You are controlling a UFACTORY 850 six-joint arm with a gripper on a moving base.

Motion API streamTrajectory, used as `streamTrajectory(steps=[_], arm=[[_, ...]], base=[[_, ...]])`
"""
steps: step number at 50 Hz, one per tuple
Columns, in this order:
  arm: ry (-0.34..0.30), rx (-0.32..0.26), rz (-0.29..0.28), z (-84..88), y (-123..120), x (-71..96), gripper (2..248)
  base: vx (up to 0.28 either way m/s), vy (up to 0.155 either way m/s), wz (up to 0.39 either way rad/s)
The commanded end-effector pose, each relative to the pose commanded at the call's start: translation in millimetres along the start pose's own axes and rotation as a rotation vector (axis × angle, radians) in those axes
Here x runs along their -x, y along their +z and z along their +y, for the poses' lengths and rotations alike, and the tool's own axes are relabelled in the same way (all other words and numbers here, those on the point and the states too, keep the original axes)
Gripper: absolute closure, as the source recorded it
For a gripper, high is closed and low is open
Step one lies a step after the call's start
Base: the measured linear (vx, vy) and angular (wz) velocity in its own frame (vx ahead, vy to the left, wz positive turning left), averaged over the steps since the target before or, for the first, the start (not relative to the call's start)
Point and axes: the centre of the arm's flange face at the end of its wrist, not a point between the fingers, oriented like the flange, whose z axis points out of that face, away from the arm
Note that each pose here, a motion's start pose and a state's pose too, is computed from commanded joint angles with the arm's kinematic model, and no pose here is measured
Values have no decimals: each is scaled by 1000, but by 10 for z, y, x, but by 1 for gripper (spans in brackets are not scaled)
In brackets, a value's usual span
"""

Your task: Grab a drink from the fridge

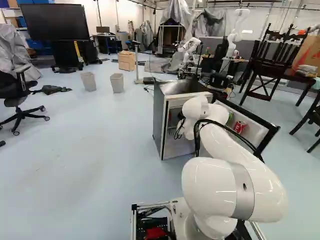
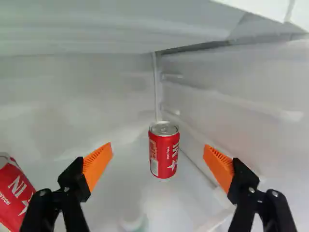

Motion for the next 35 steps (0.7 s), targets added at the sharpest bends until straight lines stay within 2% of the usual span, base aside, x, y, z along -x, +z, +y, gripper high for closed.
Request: streamTrajectory(steps=[35], arm=[[-1,-3,28,-26,89,49,3]], base=[[0,0,0]])
